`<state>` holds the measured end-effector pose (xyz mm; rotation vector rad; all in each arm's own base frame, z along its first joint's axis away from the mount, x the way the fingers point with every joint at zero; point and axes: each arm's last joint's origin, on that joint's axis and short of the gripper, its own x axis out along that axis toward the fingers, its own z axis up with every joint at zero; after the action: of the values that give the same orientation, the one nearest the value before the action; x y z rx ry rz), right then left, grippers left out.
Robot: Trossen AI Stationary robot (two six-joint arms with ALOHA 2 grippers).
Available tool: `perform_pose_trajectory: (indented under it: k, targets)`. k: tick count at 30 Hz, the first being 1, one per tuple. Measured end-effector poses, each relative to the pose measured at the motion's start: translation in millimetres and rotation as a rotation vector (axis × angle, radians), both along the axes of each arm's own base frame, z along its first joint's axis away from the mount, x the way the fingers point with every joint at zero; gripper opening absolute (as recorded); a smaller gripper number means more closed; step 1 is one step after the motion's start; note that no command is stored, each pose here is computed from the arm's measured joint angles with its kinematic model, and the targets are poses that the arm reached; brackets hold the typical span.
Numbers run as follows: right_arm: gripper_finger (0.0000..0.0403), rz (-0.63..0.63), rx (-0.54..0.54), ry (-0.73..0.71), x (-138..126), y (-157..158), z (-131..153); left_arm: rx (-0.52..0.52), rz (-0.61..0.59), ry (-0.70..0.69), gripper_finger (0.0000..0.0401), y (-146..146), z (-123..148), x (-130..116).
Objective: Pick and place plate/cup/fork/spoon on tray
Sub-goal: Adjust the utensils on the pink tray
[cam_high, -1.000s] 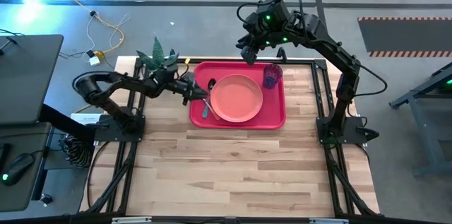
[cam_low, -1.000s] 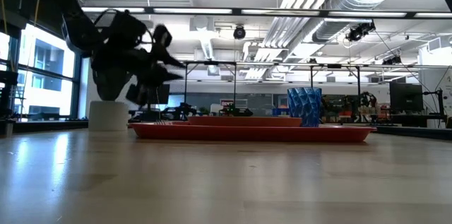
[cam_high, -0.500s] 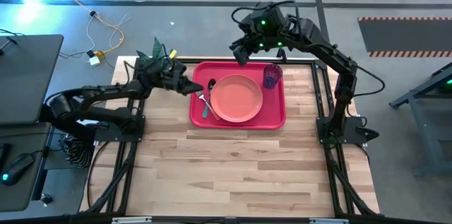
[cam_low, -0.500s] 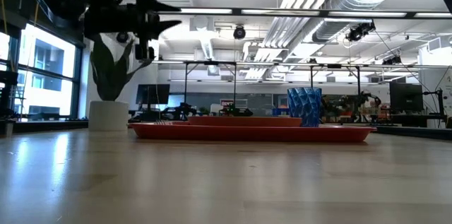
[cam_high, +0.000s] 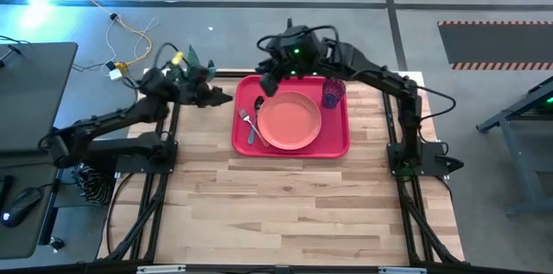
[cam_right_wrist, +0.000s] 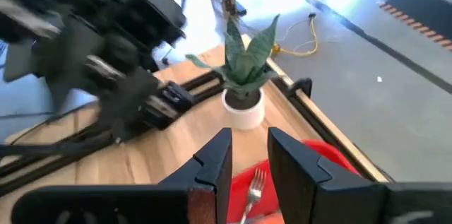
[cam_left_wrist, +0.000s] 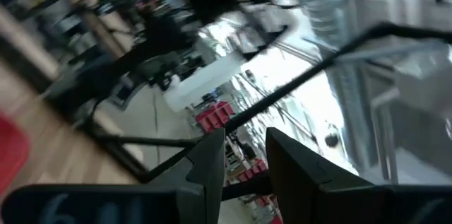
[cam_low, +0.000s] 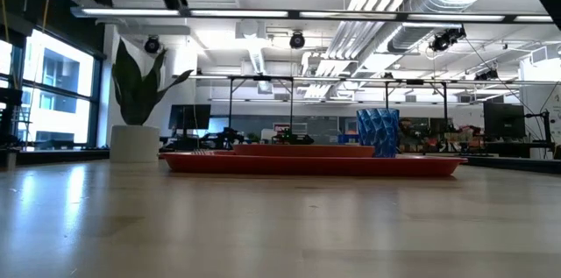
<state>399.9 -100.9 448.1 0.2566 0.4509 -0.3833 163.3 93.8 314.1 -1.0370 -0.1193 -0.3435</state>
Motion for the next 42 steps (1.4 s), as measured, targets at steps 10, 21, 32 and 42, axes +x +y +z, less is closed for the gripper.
perform_pose_trajectory:
  k: [10,21,32,42]
  targets:
    - [0.0083,0.009,-0.032,0.060,44,-16,-48,0.149,-0.010,-0.101,0.0094,-10,33,-12]
    - [0.0098,0.032,-0.009,0.139,74,-35,-98,0.159,-0.004,-0.107,0.0094,-16,37,-21]
    - [0.0151,0.024,-0.019,0.026,91,-61,-115,0.169,0.015,-0.086,0.0094,-18,57,-24]
    - [0.0150,0.066,-0.049,-0.060,92,-69,-105,0.291,0.207,0.186,0.0094,-19,82,-31]
